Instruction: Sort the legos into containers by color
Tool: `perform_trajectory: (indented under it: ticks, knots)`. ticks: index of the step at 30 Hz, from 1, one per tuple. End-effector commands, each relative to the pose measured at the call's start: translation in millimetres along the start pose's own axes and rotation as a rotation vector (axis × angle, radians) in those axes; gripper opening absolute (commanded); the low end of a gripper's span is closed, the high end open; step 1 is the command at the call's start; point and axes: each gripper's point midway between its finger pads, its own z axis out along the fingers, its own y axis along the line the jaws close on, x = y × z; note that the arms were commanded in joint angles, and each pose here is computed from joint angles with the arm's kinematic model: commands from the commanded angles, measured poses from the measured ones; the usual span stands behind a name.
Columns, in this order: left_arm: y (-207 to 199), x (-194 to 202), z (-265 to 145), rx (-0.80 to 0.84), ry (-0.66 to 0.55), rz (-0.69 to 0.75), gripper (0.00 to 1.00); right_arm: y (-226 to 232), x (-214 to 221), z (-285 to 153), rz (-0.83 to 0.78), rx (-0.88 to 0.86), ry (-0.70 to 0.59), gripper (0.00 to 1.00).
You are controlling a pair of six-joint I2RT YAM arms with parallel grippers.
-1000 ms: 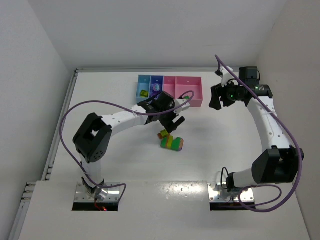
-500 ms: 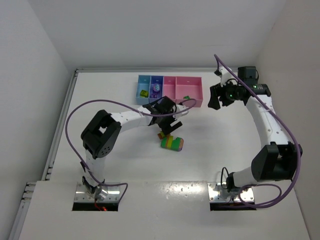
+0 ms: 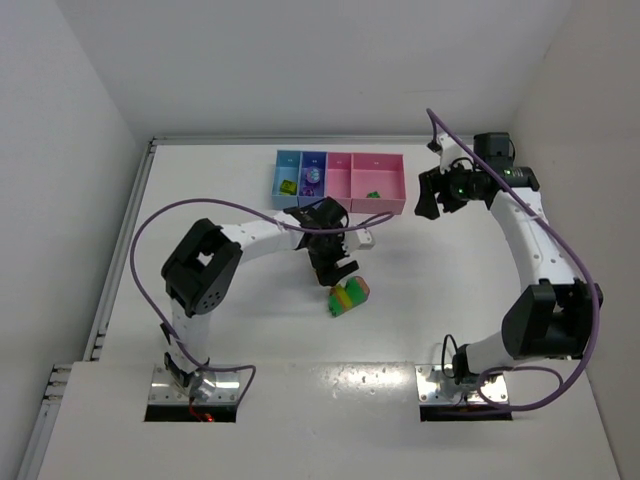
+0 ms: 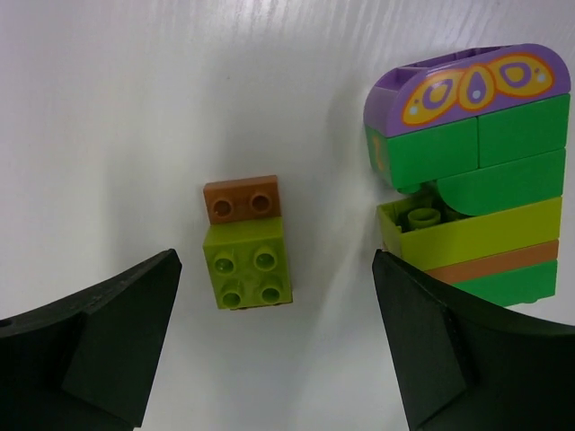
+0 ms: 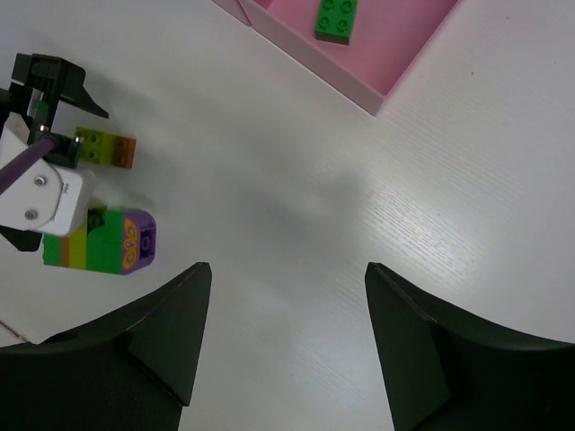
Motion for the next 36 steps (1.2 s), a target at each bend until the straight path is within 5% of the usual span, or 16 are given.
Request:
perform_trajectory:
  ticks: [1,7,19,23,31,36]
  knots:
    - [7.8,-5.1,-6.8,0.001,-0.037,-0.042,0.95,-3.8,-16.3,-1.2,-0.024,-0.003,-0.049,0.70]
    - [24.9,-3.7,-6.9,-0.043,-0.046,-0.108,0.70,-0.4,-17.4,-1.0,-0.016,-0.020,-0.055,0.70]
    - [24.0,-6.8,-2.4,0.041,-0.061,-0.127,0.52,-2.3,-16.9,-1.1,-0.025,-0.011,-0.052,0.70]
    - [25.0,-11.1,-4.8,0.059,-0.083,-0.137,0.38,0.7,-18.0,-0.9,-0.025,-0.028,-0.059,0.70]
    - [40.0,-42.1,-46.3,0.085,-0.264,-0.248,0.22,15.8,-21.3,5.0,0.004,-0.104,-0.079,0.70]
    - [66.6,-61.0,-113.1,0.302,-0.565,-0.556,0.18,61.9,-30.1,7.2,0.124,-0.407,-0.147,0.73]
